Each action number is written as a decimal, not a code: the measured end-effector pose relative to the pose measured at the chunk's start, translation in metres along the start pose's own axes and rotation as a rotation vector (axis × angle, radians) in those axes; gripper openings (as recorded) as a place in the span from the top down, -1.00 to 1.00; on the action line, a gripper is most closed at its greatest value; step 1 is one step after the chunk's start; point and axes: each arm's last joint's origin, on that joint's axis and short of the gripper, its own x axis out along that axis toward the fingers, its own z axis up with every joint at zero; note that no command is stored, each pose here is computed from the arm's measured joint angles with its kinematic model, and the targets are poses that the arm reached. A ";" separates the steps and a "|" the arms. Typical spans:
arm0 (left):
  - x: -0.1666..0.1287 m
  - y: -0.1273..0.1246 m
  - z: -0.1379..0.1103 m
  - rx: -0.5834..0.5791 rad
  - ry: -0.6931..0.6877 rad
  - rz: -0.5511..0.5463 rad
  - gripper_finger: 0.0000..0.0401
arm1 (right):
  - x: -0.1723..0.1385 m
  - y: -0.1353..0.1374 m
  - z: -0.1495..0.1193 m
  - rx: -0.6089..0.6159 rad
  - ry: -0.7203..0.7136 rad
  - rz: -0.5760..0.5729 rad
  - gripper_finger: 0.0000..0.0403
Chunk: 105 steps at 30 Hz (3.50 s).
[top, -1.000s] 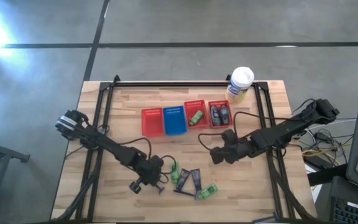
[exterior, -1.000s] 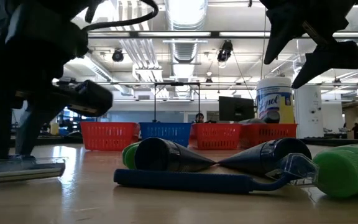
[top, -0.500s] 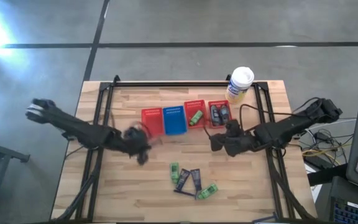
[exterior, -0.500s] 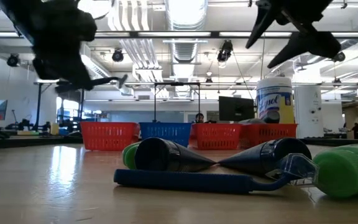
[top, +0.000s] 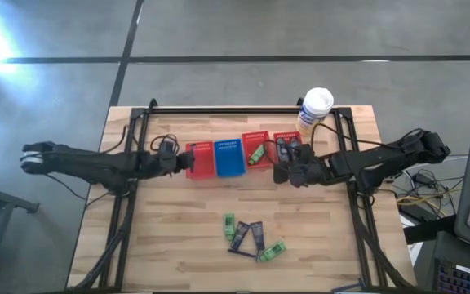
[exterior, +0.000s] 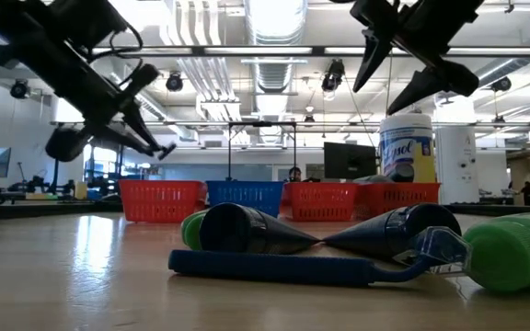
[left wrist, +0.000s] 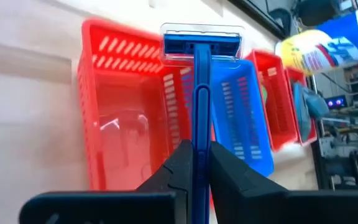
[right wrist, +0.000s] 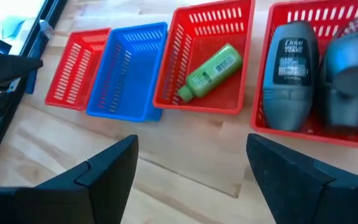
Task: Pick & Place Travel size toiletries
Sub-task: Put the blue razor into the left red bin, then put the green shampoo into the middle red bin
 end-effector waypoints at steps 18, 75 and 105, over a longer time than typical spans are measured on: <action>0.046 0.006 0.002 -0.025 0.081 0.067 0.80 | 0.003 -0.003 0.001 -0.021 0.000 -0.016 -0.24; -0.045 -0.054 -0.031 0.890 0.419 -0.370 0.02 | 0.033 0.057 -0.223 -1.663 0.849 0.361 -0.63; -0.044 -0.054 -0.029 0.877 0.357 -0.332 0.02 | 0.013 0.059 -0.056 -0.621 0.523 -0.014 0.39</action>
